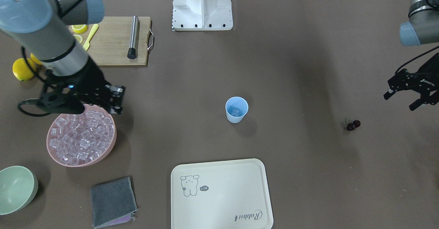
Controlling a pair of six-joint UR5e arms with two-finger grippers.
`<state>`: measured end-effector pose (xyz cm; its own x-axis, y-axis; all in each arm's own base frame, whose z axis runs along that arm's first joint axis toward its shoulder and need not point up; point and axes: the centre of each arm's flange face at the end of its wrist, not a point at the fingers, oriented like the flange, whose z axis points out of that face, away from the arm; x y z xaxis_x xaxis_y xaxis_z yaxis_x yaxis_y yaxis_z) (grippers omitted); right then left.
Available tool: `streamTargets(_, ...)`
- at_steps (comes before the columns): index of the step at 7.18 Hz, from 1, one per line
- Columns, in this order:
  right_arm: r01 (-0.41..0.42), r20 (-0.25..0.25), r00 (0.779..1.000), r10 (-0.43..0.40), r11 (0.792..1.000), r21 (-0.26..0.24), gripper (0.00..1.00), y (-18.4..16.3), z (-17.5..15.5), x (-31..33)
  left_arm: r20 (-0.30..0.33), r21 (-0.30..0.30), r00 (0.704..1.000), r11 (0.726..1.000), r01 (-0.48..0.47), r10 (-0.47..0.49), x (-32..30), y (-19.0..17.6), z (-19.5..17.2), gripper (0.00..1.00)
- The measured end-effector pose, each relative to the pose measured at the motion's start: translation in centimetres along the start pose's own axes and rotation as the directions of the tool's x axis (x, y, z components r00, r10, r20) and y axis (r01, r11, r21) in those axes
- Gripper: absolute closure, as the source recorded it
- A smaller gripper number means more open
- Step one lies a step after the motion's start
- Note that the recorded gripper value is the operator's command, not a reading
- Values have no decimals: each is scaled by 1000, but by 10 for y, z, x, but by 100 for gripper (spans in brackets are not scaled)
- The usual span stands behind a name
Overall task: Put ice and cherries in cup
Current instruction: 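Carry the ice cube with the right gripper over the light-blue cup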
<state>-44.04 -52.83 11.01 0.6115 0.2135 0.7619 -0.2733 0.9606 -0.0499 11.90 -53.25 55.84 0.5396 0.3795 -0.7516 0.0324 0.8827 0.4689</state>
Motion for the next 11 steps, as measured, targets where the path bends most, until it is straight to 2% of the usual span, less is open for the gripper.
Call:
streamTargets(2, 15, -43, 999, -13, 999, 51, 100, 54, 31, -96, 3, -10, 1000, 1000, 6, -6, -6, -3, 9, 2)
streamTargets(3, 27, -55, 998, -23, 998, 65, 100, 67, 49, -124, 4, -13, 1000, 1000, 9, -9, -8, -4, 11, 2)
streamTargets(5, 45, -63, 997, -40, 996, 82, 100, 75, 73, -141, 4, -16, 1000, 1000, 11, -11, -9, -3, 13, 2)
streamTargets(10, 57, -70, 996, -50, 993, 102, 97, 80, 88, -149, 2, -18, 1000, 1000, 9, -9, -8, -2, 14, 2)
streamTargets(11, 59, -58, 997, -52, 992, 110, 97, 80, 96, -151, 2, -18, 1000, 1000, 9, -9, -8, -2, 14, 2)
